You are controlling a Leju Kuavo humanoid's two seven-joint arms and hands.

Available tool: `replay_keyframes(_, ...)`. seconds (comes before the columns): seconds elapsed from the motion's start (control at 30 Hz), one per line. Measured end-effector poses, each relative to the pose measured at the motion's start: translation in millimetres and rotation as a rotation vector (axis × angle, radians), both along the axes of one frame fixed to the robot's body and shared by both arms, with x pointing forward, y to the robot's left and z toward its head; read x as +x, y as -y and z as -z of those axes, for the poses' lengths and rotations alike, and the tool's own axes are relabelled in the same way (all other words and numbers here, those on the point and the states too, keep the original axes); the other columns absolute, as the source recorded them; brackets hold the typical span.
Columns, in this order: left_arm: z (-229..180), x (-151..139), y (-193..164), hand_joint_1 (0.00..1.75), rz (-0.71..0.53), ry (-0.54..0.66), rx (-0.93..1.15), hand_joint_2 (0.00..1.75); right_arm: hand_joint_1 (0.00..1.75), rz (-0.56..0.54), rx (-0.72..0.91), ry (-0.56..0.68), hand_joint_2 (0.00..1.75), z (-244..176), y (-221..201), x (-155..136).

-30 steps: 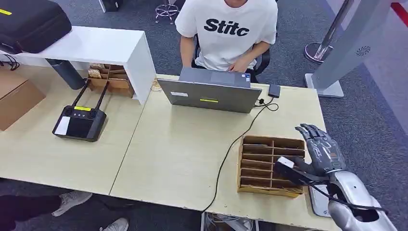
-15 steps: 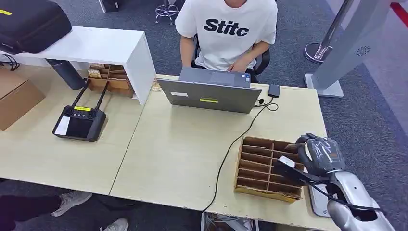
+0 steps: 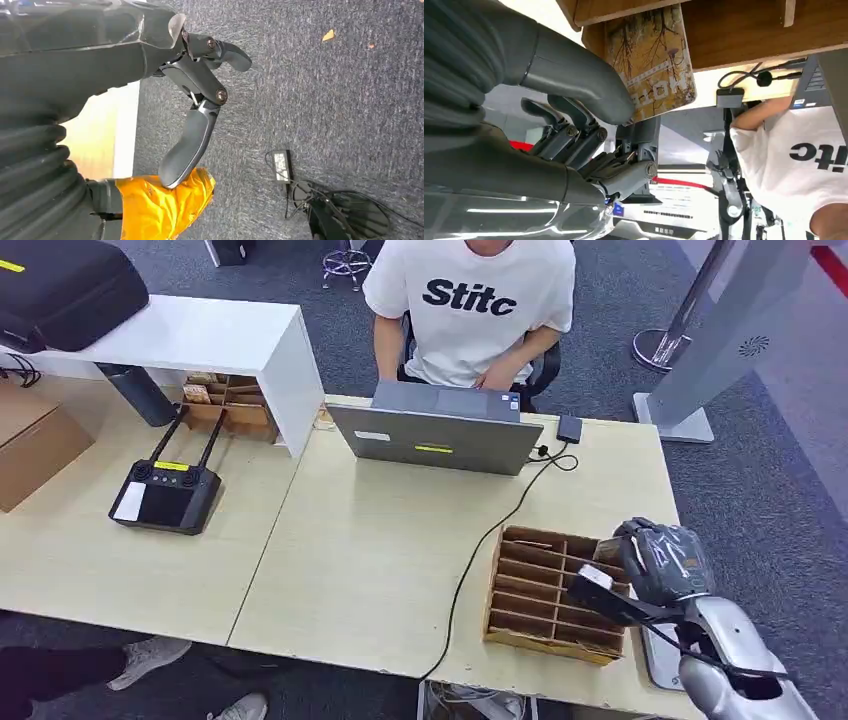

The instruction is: Pass the card to the sensor for recognition and then transmit it.

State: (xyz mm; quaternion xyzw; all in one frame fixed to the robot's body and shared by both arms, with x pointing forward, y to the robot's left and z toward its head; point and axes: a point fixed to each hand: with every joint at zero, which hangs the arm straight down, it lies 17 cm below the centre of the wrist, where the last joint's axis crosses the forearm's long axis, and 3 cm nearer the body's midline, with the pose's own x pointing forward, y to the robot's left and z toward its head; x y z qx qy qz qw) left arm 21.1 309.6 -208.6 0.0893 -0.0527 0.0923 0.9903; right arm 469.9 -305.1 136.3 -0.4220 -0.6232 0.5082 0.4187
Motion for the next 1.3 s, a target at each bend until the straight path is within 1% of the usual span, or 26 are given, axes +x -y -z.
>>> replay_keyframes(0.3,0.0,0.2,-0.2,0.0,0.002,0.001,0.002,1.75,1.75,-0.007,0.02,0.039,1.75,-15.3,-1.8,2.6)
replay_keyframes(0.37,0.0,0.4,-0.1,0.0,0.004,0.002,0.001,1.75,1.75,-0.015,0.038,0.068,1.75,-25.4,-2.8,3.7)
replay_keyframes(0.43,-0.1,1.5,-0.1,0.0,0.006,0.007,0.002,1.75,1.75,-0.021,0.054,0.121,1.75,-47.7,-3.6,8.6)
replay_keyframes(0.7,-0.9,11.0,-0.2,0.0,0.057,0.04,0.011,1.75,1.75,-0.08,0.104,0.353,1.75,-164.8,-21.2,32.0)
replay_keyframes(0.83,-0.4,21.8,-3.4,0.0,0.099,0.063,0.026,1.75,1.75,-0.117,0.153,0.443,1.75,-215.3,-37.1,38.8)
replay_keyframes(0.9,0.9,24.0,-5.4,0.0,0.104,0.067,0.029,1.75,1.75,-0.131,0.168,0.469,1.75,-232.6,-44.1,41.1)
replay_keyframes(1.1,3.9,23.0,-6.8,0.0,0.094,0.065,0.024,1.75,1.75,-0.152,0.183,0.497,1.75,-249.2,-56.5,42.1)
replay_keyframes(1.17,4.4,24.1,-7.0,0.0,0.102,0.069,0.028,1.75,1.75,-0.164,0.199,0.486,1.75,-253.4,-61.9,44.8)
replay_keyframes(1.23,5.6,28.1,-8.3,0.0,0.124,0.078,0.037,1.75,1.75,-0.179,0.22,0.456,1.75,-263.3,-72.6,54.2)
replay_keyframes(1.3,9.2,31.9,-11.6,0.0,0.161,0.081,0.052,1.75,1.75,-0.178,0.223,0.405,1.75,-276.6,-88.5,73.0)
